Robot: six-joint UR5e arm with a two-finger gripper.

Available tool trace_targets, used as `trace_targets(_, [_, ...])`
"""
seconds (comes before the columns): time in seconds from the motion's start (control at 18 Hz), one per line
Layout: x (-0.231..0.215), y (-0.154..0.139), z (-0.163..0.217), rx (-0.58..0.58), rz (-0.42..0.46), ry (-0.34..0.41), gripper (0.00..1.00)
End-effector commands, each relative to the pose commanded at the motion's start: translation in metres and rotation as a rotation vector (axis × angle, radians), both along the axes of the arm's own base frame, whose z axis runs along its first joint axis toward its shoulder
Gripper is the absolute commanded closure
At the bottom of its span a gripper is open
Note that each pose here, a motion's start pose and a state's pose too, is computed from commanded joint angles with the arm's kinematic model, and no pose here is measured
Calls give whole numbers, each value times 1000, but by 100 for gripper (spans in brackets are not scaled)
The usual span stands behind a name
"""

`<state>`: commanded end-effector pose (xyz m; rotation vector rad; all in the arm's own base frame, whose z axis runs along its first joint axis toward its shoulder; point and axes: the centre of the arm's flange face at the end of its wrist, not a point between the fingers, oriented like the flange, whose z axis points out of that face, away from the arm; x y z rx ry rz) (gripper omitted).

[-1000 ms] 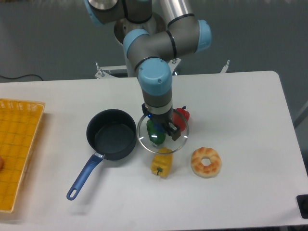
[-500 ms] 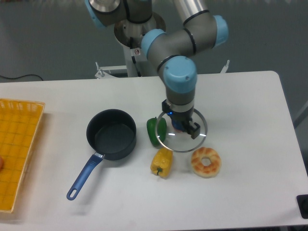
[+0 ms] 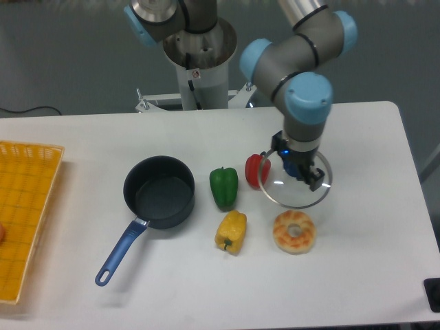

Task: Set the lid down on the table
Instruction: 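Carry the glass lid with the gripper away from the peppers toward the open table area, then lower the glass lid flat onto the table surface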

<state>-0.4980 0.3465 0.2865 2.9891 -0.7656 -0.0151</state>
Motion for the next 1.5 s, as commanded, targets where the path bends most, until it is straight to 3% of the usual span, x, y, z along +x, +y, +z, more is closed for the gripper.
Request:
trace_targets(0.56, [-55, -31, -28, 41, -60, -9, 57])
trace_targets(1.5, [-76, -33, -84, 32, -78, -6, 57])
